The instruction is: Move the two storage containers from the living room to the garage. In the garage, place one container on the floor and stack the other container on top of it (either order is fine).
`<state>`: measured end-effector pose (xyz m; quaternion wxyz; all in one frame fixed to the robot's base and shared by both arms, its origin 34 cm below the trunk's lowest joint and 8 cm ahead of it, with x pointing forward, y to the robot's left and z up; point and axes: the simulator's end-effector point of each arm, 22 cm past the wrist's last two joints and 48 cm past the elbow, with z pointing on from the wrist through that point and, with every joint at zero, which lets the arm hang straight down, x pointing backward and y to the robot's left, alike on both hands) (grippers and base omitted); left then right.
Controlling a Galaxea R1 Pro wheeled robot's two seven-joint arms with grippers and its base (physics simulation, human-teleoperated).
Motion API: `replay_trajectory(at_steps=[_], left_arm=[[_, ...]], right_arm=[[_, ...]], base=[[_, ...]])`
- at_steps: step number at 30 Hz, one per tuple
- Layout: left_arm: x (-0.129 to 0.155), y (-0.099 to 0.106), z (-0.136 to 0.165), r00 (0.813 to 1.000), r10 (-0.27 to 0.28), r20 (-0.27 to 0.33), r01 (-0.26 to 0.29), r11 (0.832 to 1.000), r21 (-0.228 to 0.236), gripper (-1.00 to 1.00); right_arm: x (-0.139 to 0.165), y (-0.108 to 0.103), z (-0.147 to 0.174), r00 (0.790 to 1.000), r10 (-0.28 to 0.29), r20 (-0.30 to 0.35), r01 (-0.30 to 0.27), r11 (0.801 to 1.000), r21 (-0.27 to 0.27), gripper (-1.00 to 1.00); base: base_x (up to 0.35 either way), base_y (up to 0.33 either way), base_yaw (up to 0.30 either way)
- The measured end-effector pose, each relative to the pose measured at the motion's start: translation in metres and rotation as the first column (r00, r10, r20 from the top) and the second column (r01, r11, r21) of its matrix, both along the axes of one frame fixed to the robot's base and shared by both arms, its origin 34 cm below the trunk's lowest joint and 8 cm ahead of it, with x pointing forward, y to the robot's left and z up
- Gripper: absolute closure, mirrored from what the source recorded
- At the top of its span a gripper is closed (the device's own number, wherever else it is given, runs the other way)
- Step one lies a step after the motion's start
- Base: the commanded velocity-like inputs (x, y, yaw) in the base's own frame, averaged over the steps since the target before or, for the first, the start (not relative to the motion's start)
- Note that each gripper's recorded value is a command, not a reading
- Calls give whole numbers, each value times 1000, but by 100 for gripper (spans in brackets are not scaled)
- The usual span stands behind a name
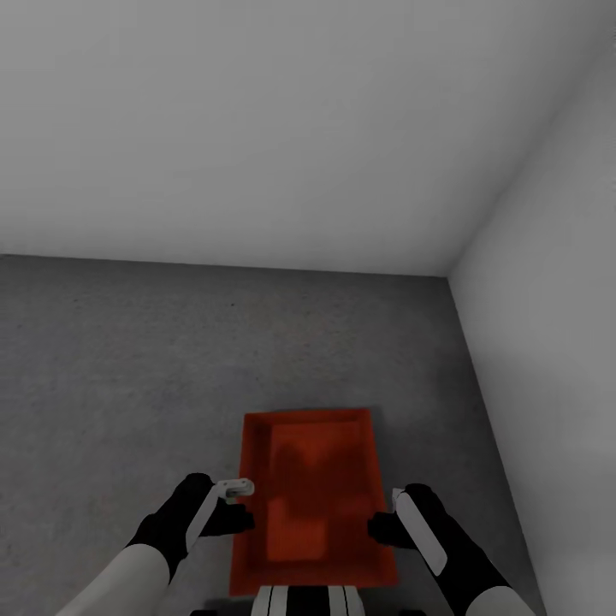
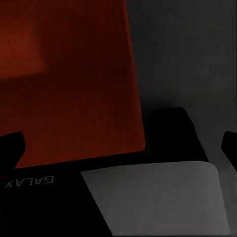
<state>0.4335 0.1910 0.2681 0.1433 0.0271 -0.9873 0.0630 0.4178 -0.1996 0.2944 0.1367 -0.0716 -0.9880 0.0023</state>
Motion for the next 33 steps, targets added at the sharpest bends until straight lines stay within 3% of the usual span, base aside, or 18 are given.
replay_trajectory(at_steps=[33], left_arm=[[29, 0, 82, 999, 0, 49, 0, 1000, 0, -100]], right_arm=[[28, 0, 81, 999, 0, 49, 0, 1000, 0, -100]], base=[[0, 0, 0]])
